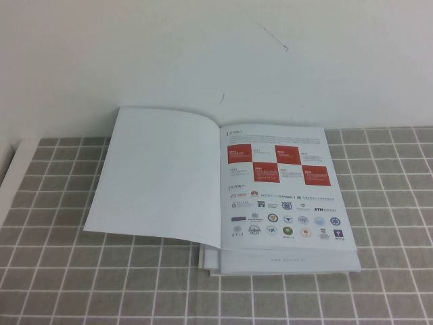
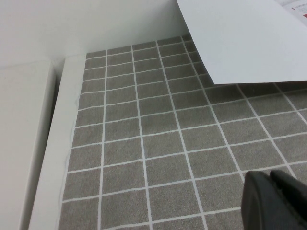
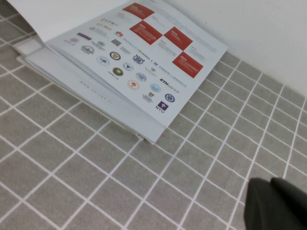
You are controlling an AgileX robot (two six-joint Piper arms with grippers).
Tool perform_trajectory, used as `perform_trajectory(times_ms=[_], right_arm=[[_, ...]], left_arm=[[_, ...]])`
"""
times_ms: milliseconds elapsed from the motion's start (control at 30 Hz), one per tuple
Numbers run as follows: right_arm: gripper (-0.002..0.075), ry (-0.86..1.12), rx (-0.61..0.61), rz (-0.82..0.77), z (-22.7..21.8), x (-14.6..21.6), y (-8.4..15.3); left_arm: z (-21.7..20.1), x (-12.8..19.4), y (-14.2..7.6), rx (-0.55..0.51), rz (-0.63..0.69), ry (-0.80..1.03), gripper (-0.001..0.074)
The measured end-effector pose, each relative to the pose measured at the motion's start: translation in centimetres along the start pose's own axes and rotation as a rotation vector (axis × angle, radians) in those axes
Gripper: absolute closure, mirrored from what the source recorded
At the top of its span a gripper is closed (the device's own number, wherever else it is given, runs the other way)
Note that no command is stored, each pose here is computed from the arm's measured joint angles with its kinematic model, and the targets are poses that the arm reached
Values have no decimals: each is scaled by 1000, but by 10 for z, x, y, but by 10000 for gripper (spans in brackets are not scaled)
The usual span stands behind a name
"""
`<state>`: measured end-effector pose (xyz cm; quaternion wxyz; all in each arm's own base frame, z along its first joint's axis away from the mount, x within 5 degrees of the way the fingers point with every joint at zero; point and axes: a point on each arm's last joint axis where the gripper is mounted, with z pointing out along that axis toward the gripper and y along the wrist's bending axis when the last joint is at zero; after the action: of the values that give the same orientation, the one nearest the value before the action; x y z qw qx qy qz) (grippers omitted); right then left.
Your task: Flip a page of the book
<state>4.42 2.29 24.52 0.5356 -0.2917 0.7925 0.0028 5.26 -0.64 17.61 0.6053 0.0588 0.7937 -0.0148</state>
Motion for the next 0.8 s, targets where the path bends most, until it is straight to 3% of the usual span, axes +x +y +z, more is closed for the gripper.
perform_trajectory(times_ms=[300,467,800], right_arm=[[728,-15,8,2,-2,2,1],[728,-77,115,12,-2,19,4],[728,29,235,356,25,65,6]], left_arm=[[0,0,0,0,0,0,738],[0,0,0,0,2,4,738],[0,1,0,-1,5,5,738]])
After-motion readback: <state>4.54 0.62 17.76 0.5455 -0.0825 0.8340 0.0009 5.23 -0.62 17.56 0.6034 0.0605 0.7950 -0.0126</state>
